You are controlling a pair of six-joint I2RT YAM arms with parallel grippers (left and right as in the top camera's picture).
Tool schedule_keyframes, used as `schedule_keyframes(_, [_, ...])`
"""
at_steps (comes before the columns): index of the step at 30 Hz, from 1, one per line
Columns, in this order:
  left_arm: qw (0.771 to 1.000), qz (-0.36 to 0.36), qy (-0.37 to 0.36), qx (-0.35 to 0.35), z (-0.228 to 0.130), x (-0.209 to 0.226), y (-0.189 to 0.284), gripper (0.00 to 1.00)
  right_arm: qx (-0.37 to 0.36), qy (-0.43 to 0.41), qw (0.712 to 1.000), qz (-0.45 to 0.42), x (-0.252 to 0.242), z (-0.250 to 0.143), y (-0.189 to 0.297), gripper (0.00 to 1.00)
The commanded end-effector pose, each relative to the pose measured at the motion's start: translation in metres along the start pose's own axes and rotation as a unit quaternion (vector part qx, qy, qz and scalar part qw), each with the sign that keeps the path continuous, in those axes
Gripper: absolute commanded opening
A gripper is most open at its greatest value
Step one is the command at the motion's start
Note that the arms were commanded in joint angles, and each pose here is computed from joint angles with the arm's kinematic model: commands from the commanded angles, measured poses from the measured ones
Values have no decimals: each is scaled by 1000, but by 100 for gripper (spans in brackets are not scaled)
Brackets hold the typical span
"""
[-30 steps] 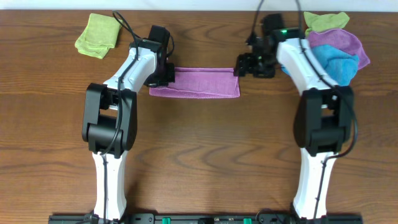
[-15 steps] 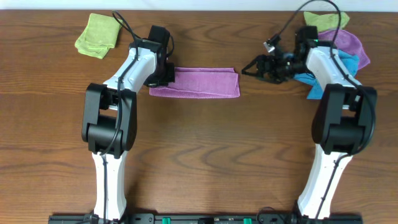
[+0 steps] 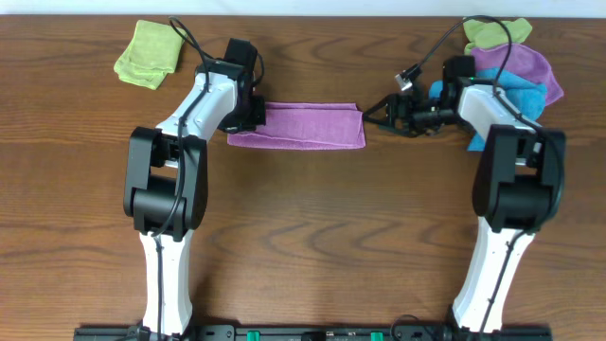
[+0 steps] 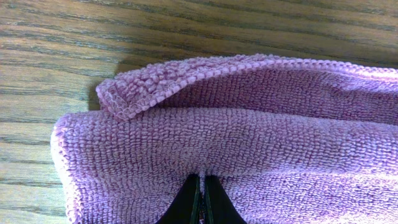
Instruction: Fold the cloth
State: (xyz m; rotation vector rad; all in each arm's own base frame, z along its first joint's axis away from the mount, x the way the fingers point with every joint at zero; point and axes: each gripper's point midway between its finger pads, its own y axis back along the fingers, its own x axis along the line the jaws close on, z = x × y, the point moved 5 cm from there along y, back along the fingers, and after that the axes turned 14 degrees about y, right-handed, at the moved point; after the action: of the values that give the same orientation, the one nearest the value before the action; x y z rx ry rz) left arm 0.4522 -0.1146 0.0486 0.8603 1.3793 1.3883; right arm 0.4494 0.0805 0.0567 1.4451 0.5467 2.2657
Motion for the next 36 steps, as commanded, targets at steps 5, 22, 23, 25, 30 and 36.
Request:
schedule_keyframes(5, [998,28,5,50,-22,15,-32,6,30,-29,999,26,-5,-14,-44,88])
schedule_keyframes(22, [997,-25,8,77,-27,1,-28,6,53,-51,996,-48,-7,1,-49,2])
schedule_keyframes(23, [997,-31,8,76,-26,-1,-25,6,60,-54,995,-62,-7,2,-47,2])
schedule_keyframes(25, [997,-44,7,65,-21,-5,-14,6,76,-61,991,-91,-6,5,-41,2])
schedule_keyframes(30, [996,-85,-4,-9,3,-23,49,6,115,-62,976,-176,3,17,-24,2])
schedule_keyframes(36, [979,-132,-7,-154,18,-21,182,6,160,-46,939,-300,21,30,-4,2])
